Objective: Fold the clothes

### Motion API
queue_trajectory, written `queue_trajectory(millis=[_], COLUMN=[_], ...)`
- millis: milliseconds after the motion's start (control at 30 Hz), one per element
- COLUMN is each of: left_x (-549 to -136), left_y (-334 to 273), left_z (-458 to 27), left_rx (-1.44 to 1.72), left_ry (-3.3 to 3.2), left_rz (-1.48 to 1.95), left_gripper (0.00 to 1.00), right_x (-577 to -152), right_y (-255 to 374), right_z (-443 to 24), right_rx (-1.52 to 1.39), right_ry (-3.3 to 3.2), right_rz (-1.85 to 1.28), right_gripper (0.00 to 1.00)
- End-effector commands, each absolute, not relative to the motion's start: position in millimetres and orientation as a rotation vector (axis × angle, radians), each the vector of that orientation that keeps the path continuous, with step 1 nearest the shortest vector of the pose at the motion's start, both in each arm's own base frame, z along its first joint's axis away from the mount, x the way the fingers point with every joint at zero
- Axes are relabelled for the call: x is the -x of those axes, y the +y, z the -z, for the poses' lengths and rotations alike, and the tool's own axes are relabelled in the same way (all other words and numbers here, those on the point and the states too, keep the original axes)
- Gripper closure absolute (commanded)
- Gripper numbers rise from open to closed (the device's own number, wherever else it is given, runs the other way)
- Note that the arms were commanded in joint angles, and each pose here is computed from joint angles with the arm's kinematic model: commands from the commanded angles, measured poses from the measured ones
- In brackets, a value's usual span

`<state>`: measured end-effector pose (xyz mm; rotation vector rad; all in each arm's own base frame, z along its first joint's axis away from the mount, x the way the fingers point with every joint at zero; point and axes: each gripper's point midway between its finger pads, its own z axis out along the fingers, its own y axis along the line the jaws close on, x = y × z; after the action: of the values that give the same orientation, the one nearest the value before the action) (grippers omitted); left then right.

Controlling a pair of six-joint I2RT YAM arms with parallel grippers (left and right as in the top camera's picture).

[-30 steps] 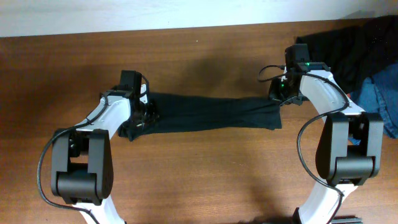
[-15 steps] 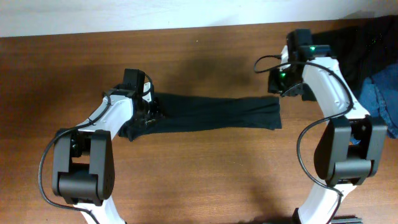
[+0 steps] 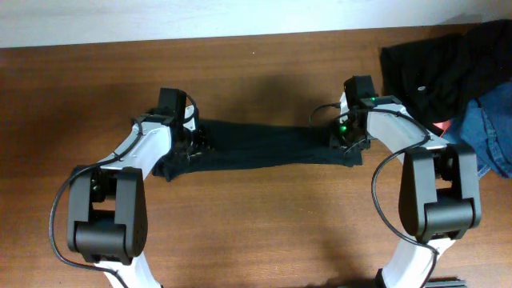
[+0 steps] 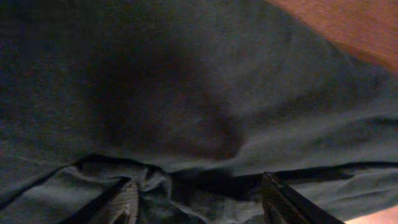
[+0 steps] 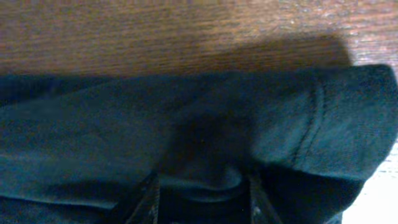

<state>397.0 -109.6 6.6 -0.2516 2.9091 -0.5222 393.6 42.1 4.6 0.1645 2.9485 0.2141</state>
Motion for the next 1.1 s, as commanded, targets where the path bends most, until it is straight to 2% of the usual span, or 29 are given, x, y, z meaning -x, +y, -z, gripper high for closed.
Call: queue_trajectory(millis=[0, 233, 333, 433, 567, 700, 733, 900, 1067], left_x=[-370, -392, -392, -387, -368, -353, -350, -336, -324], left_y=[-76, -38, -17, -14, -20, -29, -31, -32, -29], left_z=[47, -25, -60, -84, -86, -67, -62, -51, -44], left_rx=[0.278, 0.375, 0.4, 0.417, 0.413, 0.379, 0.371, 0.364, 0.367], left_ry=[3.067, 3.076, 3.061, 3.051, 3.116, 3.17, 3.177, 3.225, 3.261], left_rz=[0.294, 0.111, -0.017, 0.001, 0.011, 0.003, 0.002, -0.011, -0.049], left_gripper=[0.34, 0.35, 0.35, 0.34, 0.35, 0.36, 0.39, 0.67, 0.69], right_x=[-382, -386, -386, -386, -386, -386, -386, -385, -385], right_y=[40, 41, 41, 41, 41, 41, 41, 42, 42], right_z=[19, 23, 23, 23, 23, 23, 23, 23, 23], right_rx=[-0.157, -0.162, -0.162, -0.162, -0.162, -0.162, -0.162, -0.159, -0.16], right_ry=[2.968, 2.942, 2.941, 2.941, 2.941, 2.941, 2.941, 2.943, 2.946], right_rz=[-0.212, -0.221, -0.221, -0.221, -0.221, -0.221, -0.221, -0.221, -0.221], right_gripper=[0.55, 0.49, 0.44, 0.43, 0.42, 0.41, 0.41, 0.4, 0.38])
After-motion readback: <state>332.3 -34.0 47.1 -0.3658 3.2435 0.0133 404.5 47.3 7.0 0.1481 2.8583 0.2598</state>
